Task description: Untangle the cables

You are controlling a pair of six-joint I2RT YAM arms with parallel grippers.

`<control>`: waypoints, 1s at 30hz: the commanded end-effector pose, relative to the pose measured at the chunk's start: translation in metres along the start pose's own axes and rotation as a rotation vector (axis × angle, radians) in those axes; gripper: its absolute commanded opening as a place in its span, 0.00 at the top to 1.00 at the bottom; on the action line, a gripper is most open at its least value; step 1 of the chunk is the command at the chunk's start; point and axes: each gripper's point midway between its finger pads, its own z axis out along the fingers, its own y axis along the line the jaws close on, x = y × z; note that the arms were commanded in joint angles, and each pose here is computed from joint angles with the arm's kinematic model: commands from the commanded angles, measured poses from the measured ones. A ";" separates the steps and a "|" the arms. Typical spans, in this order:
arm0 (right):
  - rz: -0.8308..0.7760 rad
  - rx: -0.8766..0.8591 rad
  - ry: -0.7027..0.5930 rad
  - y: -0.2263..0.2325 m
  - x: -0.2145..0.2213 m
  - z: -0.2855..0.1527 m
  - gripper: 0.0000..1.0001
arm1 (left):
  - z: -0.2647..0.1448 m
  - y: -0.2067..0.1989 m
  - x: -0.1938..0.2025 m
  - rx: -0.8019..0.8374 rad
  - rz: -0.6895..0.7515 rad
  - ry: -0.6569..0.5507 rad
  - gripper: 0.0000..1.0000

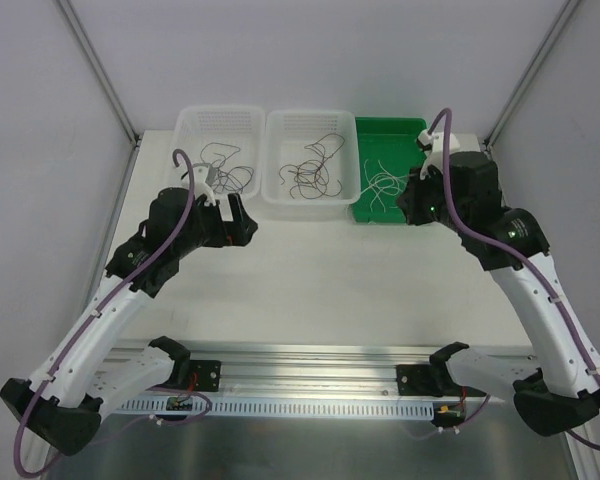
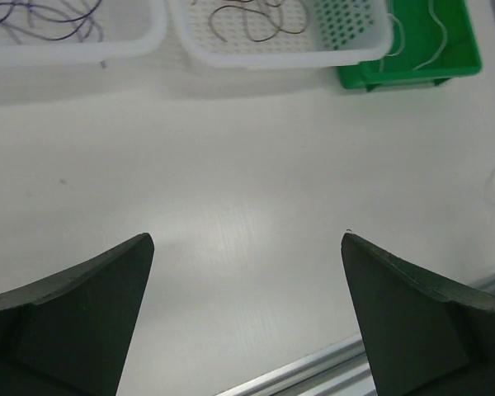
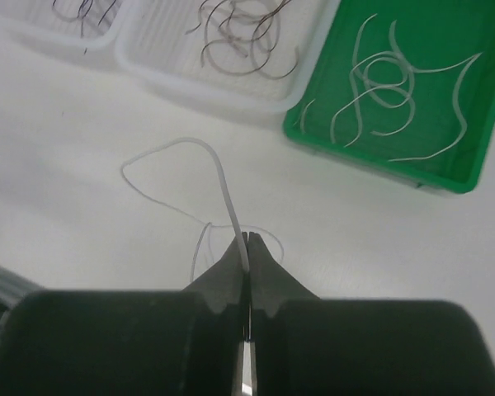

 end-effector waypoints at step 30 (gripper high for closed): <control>0.447 0.399 -0.130 -0.230 -0.075 0.290 0.70 | -0.024 0.125 0.060 -0.408 -0.007 0.032 0.01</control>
